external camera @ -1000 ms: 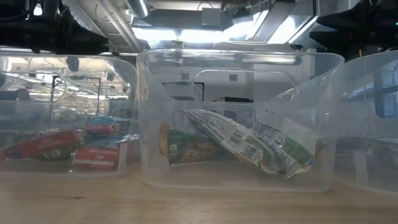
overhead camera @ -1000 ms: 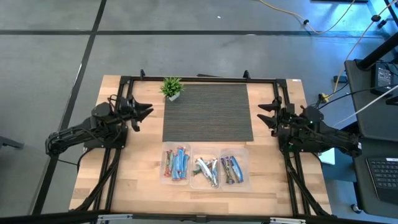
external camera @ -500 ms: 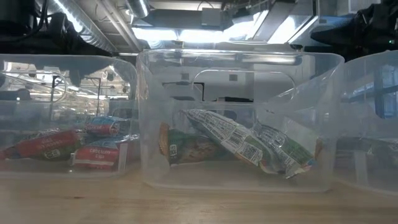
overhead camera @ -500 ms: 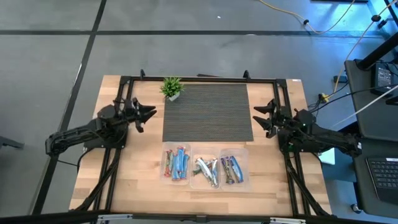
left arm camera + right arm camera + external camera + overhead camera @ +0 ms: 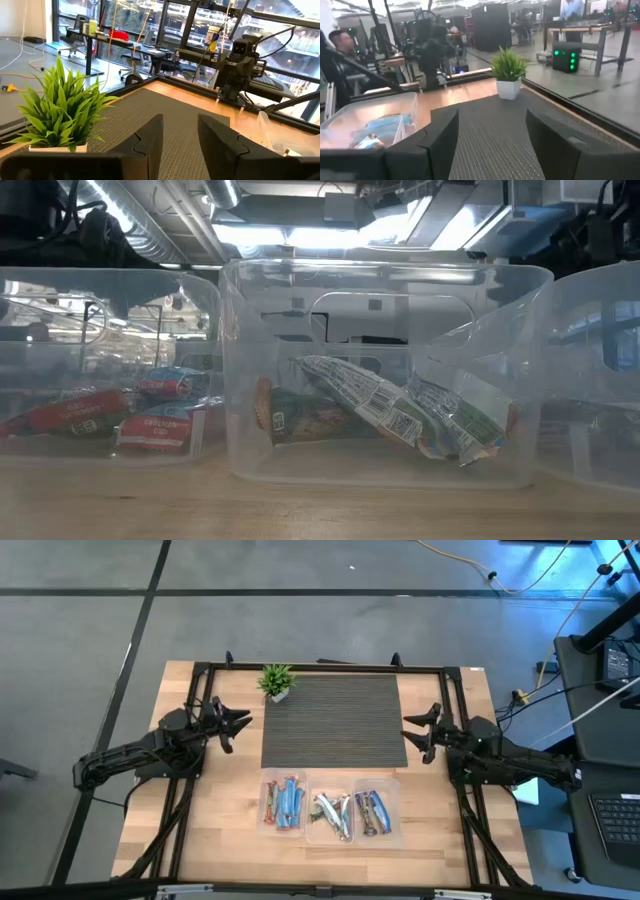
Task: Pick and place Granola Bars by type
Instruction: Return to Home Position
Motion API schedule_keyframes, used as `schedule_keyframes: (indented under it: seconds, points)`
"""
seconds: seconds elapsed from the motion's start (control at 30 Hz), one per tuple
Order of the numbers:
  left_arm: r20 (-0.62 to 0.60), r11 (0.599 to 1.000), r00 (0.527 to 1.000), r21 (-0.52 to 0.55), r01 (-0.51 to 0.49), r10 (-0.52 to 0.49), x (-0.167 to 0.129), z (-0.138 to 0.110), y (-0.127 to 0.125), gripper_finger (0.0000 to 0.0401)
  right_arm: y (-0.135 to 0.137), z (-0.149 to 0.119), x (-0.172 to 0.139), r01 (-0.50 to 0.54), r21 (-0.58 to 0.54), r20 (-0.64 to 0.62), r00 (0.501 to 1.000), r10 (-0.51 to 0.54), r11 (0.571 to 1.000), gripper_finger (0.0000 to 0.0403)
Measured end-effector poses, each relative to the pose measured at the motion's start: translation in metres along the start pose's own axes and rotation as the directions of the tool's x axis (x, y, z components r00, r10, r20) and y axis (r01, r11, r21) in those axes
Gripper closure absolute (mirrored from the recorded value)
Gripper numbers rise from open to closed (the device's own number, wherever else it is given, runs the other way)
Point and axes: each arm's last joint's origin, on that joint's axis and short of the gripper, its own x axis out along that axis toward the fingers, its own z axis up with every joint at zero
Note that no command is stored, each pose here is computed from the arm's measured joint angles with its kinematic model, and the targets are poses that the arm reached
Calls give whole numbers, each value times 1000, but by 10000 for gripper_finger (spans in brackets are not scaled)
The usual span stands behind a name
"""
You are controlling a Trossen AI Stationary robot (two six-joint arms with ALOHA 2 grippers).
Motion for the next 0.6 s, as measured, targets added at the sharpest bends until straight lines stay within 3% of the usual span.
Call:
schedule_keyframes:
  seconds: [0.23,0.6]
  points:
    - [2,1000,1000,0,-2,2,0,0,0,287,1,0,0,-19,-100,-6,1000,18,995,169]
    - [3,1000,1000,0,-2,2,0,0,0,286,1,0,0,-19,-105,-5,1000,18,994,169]
